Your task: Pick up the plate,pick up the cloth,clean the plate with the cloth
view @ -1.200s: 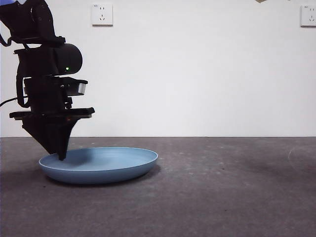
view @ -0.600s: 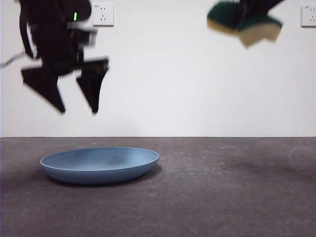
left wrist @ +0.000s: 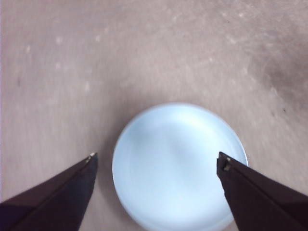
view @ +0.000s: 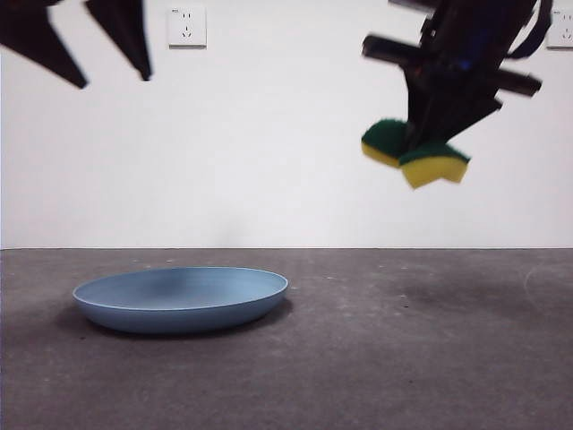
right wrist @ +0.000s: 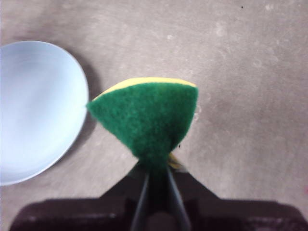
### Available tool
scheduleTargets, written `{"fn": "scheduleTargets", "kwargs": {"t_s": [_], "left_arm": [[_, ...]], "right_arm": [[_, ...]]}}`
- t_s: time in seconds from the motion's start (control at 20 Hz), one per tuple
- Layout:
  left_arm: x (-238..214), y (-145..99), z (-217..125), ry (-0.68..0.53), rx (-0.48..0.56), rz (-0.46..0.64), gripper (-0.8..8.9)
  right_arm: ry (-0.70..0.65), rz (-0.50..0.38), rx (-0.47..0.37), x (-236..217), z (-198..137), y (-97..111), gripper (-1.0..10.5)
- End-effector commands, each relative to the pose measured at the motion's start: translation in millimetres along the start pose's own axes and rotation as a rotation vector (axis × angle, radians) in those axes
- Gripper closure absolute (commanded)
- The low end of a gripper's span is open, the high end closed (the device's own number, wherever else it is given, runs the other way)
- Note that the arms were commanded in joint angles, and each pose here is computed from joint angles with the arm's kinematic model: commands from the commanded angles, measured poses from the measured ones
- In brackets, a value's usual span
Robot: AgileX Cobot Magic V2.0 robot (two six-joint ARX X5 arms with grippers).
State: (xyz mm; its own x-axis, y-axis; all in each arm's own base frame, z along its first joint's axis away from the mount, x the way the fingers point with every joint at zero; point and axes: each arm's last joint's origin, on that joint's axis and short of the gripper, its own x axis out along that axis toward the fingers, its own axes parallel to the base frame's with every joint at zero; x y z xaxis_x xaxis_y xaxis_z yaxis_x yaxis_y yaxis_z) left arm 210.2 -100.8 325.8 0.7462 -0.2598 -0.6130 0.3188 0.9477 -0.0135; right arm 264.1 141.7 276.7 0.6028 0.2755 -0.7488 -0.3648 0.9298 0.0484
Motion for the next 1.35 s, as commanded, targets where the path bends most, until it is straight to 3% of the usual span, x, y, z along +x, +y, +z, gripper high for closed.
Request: {"fn": "scheduleTargets", "kwargs": {"t_s": [0.05, 0.3, 0.5, 0.8, 0.85, 0.9, 1.05, 1.1, 1.35], "left_arm": [[-15.6, 1.8, -26.4, -0.056, -0.069, -0.013, 4.06], [-53.5, 1.2, -71.1, -0.174, -0.129, -0.085, 4.06], [-82.1, 0.6, -82.1, -0.254, -0.13, -0.148, 4.06], [-89.8, -0.5, -92.9, -0.209, -0.111, -0.159, 4.09], [-89.9, -1.2, -93.4, -0.204, -0.109, -0.164, 4.09], [-90.0, -2.1, -93.6, -0.202, -0.114, -0.172, 4.09], [-90.4, -3.4, -93.9, -0.204, -0.11, -0.169, 4.09], [-90.4, -3.6, -94.0, -0.204, -0.11, -0.166, 4.09], [-90.6, -4.2, -94.7, -0.202, -0.104, -0.151, 4.09]], "right_arm": [[0.058, 0.03, 0.012, 24.5, -4.5, -0.5, 9.6], [0.191, 0.016, 0.013, 79.3, -19.3, -1.1, 9.6], [0.279, 0.004, 0.01, 110.3, -33.5, -1.9, 9.6], [0.307, 0.006, -0.015, 124.7, -40.0, -2.0, 9.4], [0.308, 0.006, -0.017, 124.7, -40.1, -2.0, 8.9], [0.308, 0.005, -0.017, 124.7, -40.1, -2.2, 7.8], [0.307, 0.005, -0.016, 124.7, -40.0, -2.3, 3.1], [0.307, 0.005, -0.016, 124.7, -40.0, -2.3, 2.6], [0.278, 0.008, -0.017, 117.4, -33.1, -1.5, 2.6]]}}
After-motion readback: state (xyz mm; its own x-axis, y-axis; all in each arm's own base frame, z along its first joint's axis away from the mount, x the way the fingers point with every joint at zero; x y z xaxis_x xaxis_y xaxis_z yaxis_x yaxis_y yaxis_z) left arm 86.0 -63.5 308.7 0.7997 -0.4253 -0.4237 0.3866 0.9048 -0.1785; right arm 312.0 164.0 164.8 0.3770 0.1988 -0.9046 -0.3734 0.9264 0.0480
